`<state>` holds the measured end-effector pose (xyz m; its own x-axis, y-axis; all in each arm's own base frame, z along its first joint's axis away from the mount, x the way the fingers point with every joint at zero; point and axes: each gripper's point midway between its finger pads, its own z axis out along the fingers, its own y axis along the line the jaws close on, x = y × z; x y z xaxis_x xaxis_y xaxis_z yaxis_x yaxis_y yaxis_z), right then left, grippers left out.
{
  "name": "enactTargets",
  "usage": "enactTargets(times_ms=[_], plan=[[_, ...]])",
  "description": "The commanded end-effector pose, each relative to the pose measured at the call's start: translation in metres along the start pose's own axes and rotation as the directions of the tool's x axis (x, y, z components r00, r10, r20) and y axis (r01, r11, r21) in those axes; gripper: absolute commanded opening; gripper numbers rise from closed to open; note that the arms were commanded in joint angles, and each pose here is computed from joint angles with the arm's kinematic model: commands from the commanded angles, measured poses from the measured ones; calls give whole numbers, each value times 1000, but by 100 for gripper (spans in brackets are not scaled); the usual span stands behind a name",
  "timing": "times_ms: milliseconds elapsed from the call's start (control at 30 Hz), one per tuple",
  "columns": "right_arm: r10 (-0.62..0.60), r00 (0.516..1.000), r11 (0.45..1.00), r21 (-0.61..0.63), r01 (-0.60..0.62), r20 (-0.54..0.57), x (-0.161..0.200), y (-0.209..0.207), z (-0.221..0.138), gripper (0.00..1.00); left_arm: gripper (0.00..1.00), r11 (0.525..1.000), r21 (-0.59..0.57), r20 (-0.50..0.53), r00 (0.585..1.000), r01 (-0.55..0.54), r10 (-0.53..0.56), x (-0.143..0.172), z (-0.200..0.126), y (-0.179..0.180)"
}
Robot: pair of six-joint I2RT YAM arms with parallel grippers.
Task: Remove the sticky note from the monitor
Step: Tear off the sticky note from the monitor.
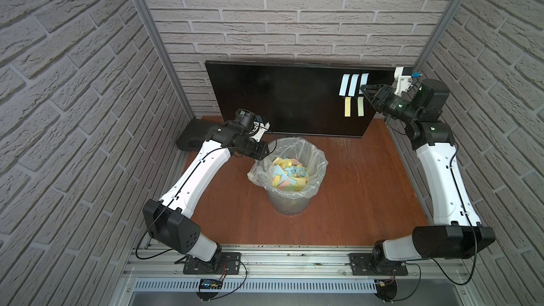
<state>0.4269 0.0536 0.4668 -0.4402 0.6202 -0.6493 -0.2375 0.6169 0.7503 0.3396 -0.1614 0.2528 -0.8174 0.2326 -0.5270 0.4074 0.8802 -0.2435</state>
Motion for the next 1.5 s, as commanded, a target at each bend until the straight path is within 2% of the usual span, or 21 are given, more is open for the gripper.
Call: enactTargets(times_ms=[0, 200, 367, 1467], plan=[[-50, 998, 997, -51, 51, 26, -8, 17, -1, 40, 38, 1000, -10, 14, 1000, 4, -4, -7, -3, 5], [-48, 998, 997, -59, 49, 28, -7, 19, -1, 24, 38, 1000, -10, 14, 1000, 5, -5, -6, -3, 5], [-50, 998, 997, -53, 52, 32, -6, 20, -5, 4, 38, 1000, -11, 14, 1000, 6, -6, -6, -3, 5], [-103, 990, 989, -95, 112, 101, 4, 70, -70, 3, 38, 1000, -11, 18, 1000, 9, -9, -6, -5, 6]])
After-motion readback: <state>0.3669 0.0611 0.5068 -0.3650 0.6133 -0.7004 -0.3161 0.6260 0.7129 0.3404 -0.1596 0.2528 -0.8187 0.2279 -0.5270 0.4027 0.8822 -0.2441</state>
